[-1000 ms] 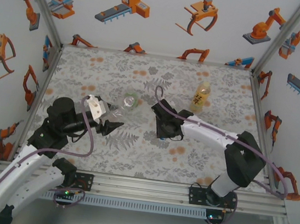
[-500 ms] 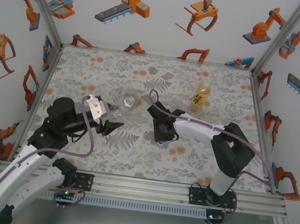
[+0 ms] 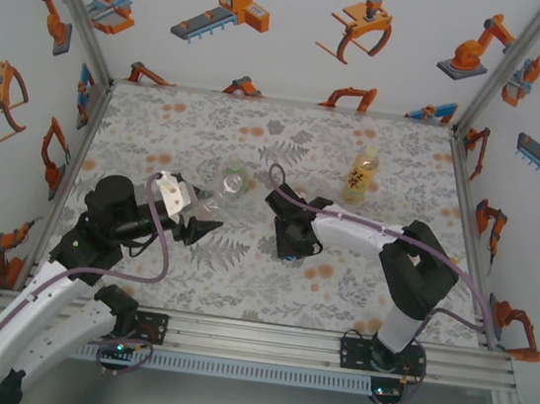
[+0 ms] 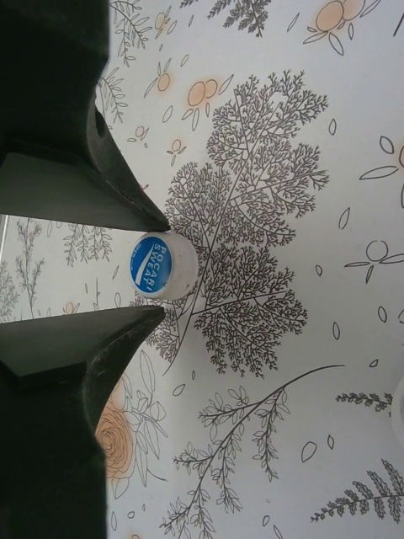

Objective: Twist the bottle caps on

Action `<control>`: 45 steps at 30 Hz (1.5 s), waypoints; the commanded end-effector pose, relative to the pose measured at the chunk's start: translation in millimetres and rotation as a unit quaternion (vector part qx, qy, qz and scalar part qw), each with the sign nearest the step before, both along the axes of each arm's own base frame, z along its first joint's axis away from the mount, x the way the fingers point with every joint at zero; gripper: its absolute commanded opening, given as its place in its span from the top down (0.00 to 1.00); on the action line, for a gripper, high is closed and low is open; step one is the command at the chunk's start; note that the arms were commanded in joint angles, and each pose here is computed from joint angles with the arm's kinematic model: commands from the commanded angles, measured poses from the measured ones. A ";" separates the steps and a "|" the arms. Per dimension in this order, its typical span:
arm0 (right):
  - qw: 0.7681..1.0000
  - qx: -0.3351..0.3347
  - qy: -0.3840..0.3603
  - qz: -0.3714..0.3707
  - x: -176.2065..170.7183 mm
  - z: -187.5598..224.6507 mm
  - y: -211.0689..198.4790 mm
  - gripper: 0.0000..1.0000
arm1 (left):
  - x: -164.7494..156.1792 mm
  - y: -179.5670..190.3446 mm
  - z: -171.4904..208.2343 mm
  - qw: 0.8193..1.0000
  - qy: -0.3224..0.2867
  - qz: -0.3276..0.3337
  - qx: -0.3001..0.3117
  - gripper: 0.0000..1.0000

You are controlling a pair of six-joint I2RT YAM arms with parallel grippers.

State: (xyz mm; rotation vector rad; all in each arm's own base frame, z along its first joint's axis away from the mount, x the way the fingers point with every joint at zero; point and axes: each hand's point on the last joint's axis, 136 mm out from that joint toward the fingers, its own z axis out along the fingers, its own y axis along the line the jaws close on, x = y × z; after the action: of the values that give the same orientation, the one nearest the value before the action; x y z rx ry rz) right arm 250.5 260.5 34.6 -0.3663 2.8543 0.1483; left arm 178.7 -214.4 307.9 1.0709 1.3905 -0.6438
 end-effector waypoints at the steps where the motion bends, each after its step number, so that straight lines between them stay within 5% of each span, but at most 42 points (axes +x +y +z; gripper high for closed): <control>1: 1.000 -0.006 0.004 0.006 -1.1 -0.1 1.2 0.60 | -4.6 0.0 9.3 1.000 -0.007 -0.011 -0.007 1.00; 20: 1.000 -0.008 -0.020 0.004 7.2 -0.3 0.7 0.65 | -4.6 0.0 9.6 1.000 -0.008 -0.011 -0.006 1.00; 31: 0.984 0.088 -0.134 0.082 8.8 116.6 9.6 0.71 | -15.1 -7.8 4.0 0.998 -0.006 -0.056 0.006 1.00; 38: 0.910 0.219 -0.238 0.260 -29.5 224.1 31.1 0.77 | -31.5 -18.3 -7.4 0.992 -0.012 -0.125 0.023 1.00; 43: 0.816 0.296 -0.322 0.378 -69.4 280.6 37.6 0.78 | -44.5 -23.3 -16.6 0.985 -0.015 -0.164 0.041 1.00; 45: 0.754 0.318 -0.354 0.453 -95.2 298.1 39.0 0.80 | -50.6 -25.3 -21.9 0.982 -0.013 -0.182 0.054 1.00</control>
State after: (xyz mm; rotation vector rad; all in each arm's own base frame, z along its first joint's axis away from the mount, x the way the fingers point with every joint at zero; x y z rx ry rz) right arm 193.7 288.4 302.3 -1.0123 1.8703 0.8007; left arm 145.2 -236.1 281.7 1.3359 1.3079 -0.7909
